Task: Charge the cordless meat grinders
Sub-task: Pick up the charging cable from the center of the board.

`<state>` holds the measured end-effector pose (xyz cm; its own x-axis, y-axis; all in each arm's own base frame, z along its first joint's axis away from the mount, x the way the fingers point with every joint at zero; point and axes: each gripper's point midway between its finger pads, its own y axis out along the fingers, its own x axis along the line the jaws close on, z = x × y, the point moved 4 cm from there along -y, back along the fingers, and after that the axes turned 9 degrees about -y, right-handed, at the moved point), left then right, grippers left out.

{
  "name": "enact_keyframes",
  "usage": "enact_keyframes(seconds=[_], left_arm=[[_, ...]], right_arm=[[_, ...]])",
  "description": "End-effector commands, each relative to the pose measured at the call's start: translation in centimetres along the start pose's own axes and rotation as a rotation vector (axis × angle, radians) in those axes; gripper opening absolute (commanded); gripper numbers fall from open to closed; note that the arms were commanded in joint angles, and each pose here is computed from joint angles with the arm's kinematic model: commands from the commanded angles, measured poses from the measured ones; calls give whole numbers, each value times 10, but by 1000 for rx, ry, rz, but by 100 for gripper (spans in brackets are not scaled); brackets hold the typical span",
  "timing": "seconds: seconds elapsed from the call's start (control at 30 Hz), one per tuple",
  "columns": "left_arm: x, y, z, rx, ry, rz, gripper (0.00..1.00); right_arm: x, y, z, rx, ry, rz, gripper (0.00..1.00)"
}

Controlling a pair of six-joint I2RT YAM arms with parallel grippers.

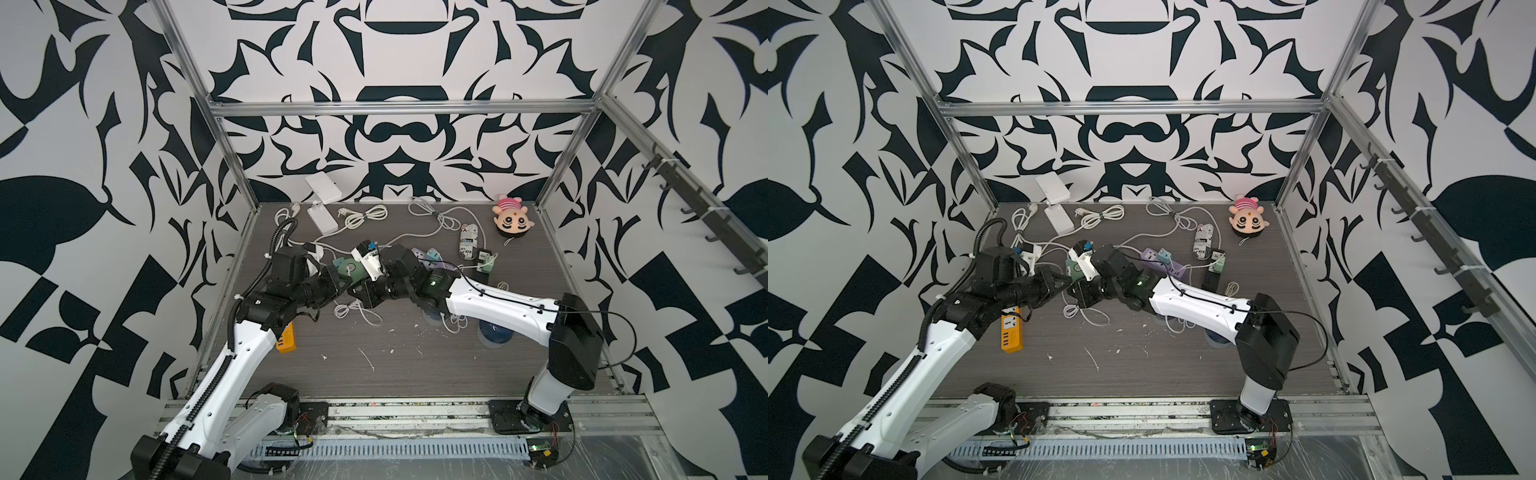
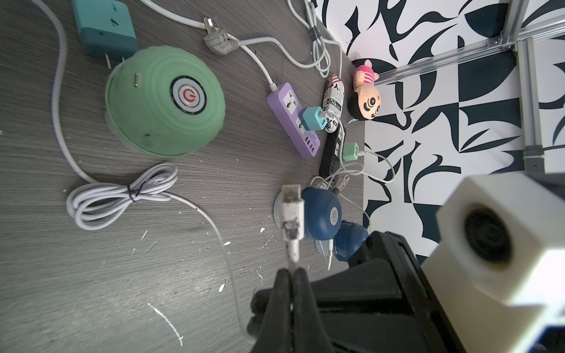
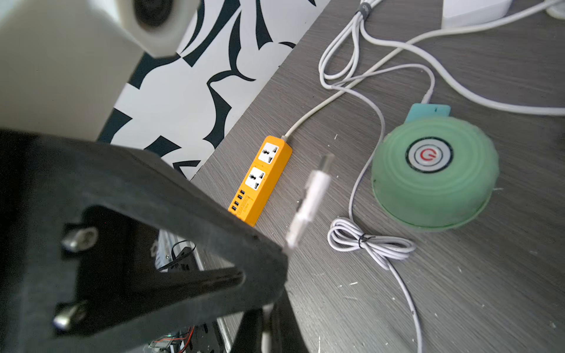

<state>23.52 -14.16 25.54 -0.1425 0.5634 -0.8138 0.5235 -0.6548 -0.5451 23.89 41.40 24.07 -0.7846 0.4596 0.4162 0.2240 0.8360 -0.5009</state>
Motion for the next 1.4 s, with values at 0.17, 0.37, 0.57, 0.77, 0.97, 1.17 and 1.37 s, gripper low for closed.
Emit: enact_keyframes(seconds=[0.17,0.37,0.57,0.77,0.97,1.17,1.37], left_arm=[[-1,-9,-1,-38,7,-19,75],[-42,4,-11,5,52,232,79],[-73,16,-18,67,69,453,69],[-80,22,-18,99,87,518,69],[-84,22,-22,90,88,529,55],[-76,26,-19,107,88,482,44],[-72,27,-11,127,95,474,34]], right_arm=[[1,-28,-24,-59,3,-39,0],[-8,-66,-21,-47,60,-180,0],[-11,-94,-18,-48,102,-276,0],[-4,-100,-21,-54,123,-373,0],[-3,-97,-23,-49,128,-401,0],[-5,-97,-23,-55,131,-390,0],[-6,-94,-25,-60,141,-393,0]])
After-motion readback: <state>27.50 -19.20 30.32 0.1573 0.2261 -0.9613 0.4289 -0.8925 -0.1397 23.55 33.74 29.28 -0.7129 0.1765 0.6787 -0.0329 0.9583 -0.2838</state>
